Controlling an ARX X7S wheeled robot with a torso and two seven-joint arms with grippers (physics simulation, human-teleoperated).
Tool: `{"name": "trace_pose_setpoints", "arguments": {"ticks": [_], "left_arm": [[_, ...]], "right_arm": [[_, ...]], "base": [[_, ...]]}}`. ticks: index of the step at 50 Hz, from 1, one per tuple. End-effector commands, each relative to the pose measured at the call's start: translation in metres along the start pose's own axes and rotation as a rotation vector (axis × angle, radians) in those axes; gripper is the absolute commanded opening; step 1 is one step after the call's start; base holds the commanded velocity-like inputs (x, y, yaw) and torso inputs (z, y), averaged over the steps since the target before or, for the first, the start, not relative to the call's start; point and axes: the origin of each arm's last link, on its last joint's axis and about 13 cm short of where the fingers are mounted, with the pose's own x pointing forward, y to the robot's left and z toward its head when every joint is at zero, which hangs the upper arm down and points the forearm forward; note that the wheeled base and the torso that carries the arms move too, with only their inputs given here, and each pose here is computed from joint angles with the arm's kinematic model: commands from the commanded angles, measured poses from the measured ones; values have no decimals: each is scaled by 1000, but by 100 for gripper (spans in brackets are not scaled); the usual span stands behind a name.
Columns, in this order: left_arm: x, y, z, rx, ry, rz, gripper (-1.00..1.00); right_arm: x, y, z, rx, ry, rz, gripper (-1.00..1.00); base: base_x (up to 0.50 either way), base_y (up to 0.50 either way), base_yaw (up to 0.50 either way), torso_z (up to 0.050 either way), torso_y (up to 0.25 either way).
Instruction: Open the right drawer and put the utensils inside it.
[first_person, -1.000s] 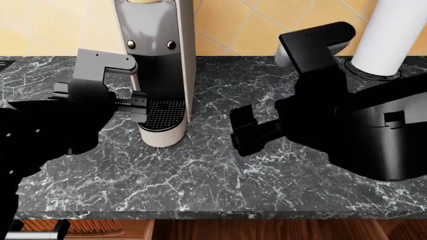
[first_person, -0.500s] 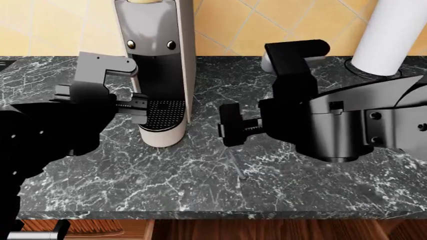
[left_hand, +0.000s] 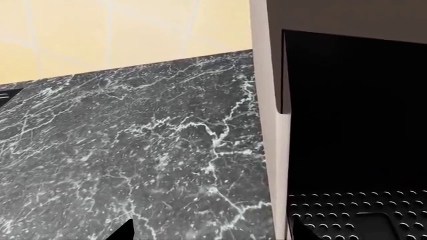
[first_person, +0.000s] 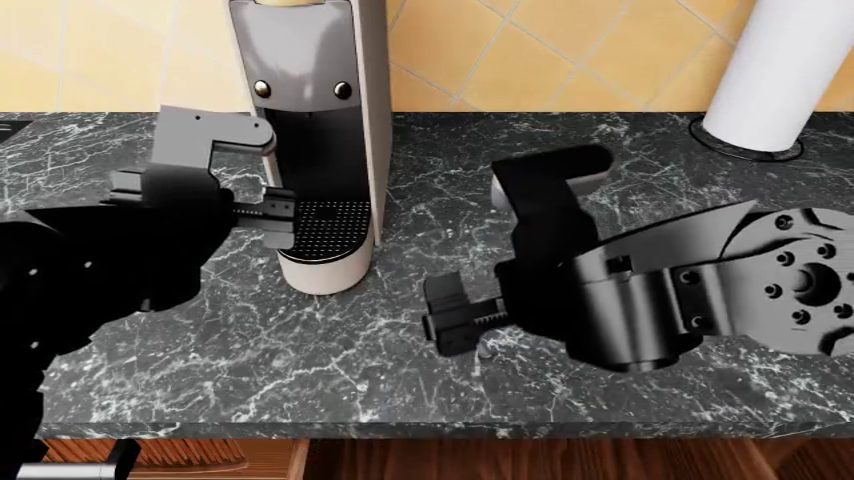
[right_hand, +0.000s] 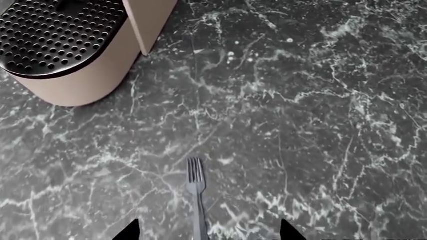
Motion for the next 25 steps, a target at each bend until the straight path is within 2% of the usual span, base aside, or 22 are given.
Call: {"name": "trace_pose_setpoints", "arguments": {"ticks": [1,13,21,25], "left_arm": [[2,0,-1,0,4,-1,100],[1,1,-1,-5,4,-4,100],[2,2,0,-8,4,-2,100],[2,1,-2,-5,6,-2,100]], "right_arm": [[6,1,-4,-19,20,2,100],[25,-7,-4,-5,18,17,100],[53,-8,-19,3,84,41,100],[54,-9,-18,5,85,45,100]], "base": [[0,0,0,0,0],[0,0,0,0,0],[0,0,0,0,0],[0,0,0,0,0]]}}
